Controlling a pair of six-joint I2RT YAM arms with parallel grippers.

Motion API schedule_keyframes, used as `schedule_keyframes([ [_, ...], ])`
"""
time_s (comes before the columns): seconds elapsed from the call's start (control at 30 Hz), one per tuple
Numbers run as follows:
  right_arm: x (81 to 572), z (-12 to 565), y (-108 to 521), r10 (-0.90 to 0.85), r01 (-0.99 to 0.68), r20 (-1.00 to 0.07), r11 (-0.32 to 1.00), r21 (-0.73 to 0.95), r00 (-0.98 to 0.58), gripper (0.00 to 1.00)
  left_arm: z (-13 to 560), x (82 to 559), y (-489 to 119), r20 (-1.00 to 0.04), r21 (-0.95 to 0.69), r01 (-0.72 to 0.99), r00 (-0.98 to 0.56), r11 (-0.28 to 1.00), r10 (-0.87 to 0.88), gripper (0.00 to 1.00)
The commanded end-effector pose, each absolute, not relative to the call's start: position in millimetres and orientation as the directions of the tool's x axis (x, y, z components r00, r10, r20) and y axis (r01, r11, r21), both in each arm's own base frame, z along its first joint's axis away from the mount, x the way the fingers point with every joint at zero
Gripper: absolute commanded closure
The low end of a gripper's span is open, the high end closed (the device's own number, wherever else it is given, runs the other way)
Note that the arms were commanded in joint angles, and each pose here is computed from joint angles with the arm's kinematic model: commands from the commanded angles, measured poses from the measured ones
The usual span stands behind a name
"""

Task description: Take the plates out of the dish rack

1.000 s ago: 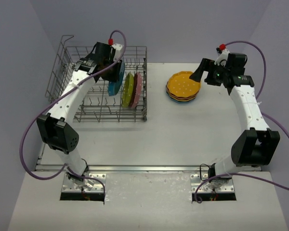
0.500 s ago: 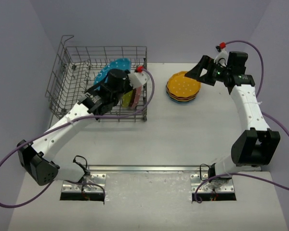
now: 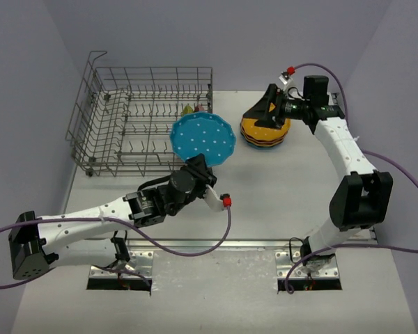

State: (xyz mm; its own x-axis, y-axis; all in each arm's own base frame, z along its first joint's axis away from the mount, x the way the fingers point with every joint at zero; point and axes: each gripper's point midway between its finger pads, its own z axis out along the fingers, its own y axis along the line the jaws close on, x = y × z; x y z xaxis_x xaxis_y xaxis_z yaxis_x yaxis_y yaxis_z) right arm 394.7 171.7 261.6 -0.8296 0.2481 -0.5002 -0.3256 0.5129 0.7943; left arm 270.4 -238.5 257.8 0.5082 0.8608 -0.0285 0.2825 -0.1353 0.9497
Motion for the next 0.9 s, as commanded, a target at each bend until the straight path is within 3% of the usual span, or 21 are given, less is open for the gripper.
schedule_keyframes([
  [0.0, 371.1, 268.6, 214.0, 0.1, -0.447, -0.527, 0.412, 0.794, -0.844, 0.01, 333.3, 257.5, -253.6, 0.029, 0.999, 0.004, 0.56, -0.038, 0.828, 1.0],
  [0.17, 352.6, 249.9, 233.4, 0.018, -0.441, -0.481, 0.369, 0.818, -0.877, 0.04, 327.4, 251.5, -267.5, 0.056, 0.998, -0.014, 0.59, -0.06, 0.806, 1.0],
  [0.27, 341.2, 244.8, 243.3, -0.021, -0.447, -0.467, 0.328, 0.832, -0.884, 0.17, 325.6, 252.7, -271.5, 0.056, 0.998, -0.011, 0.591, -0.062, 0.805, 1.0],
  [0.33, 338.8, 240.2, 244.6, -0.03, -0.445, -0.462, 0.329, 0.833, -0.886, 0.33, 325.4, 253.1, -272.3, 0.049, 0.998, -0.007, 0.592, -0.055, 0.805, 1.0],
  [0.4, 338.4, 234.4, 244.0, -0.036, -0.441, -0.457, 0.333, 0.833, -0.889, 0.6, 325.8, 253.9, -272.5, 0.036, 0.999, -0.003, 0.587, -0.042, 0.809, 1.0],
  [0.5, 335.2, 232.9, 244.1, -0.042, -0.443, -0.455, 0.327, 0.835, -0.889, 0.92, 325.4, 254.8, -271.3, 0.023, 0.999, 0.005, 0.578, -0.032, 0.816, 1.0],
  [0.57, 334.3, 234.6, 243.8, -0.039, -0.438, -0.45, 0.319, 0.841, -0.892, 1.0, 322.6, 255.5, -269.7, 0.019, 0.999, 0.011, 0.571, -0.031, 0.821, 0.96],
  [0.63, 335.6, 239.1, 241.7, -0.031, -0.429, -0.441, 0.304, 0.851, -0.897, 1.0, 320.2, 256.3, -267.1, 0.014, 0.999, 0.018, 0.562, -0.029, 0.827, 0.73],
  [0.67, 337.3, 240.6, 240.2, -0.025, -0.421, -0.435, 0.302, 0.855, -0.9, 1.0, 318.9, 256.5, -266.1, 0.014, 0.999, 0.02, 0.558, -0.03, 0.83, 0.67],
  [0.77, 352.4, 249.8, 224.8, 0.028, -0.39, -0.417, 0.298, 0.871, -0.909, 1.0, 314.7, 257.6, -259.7, -0.017, 0.999, 0.047, 0.542, -0.01, 0.841, 0.28],
  [0.87, 380.7, 259.6, 194.3, 0.122, -0.376, -0.431, 0.318, 0.87, -0.894, 1.0, 313.5, 261.8, -249.9, -0.057, 0.997, 0.069, 0.511, 0.025, 0.858, 0.04],
])
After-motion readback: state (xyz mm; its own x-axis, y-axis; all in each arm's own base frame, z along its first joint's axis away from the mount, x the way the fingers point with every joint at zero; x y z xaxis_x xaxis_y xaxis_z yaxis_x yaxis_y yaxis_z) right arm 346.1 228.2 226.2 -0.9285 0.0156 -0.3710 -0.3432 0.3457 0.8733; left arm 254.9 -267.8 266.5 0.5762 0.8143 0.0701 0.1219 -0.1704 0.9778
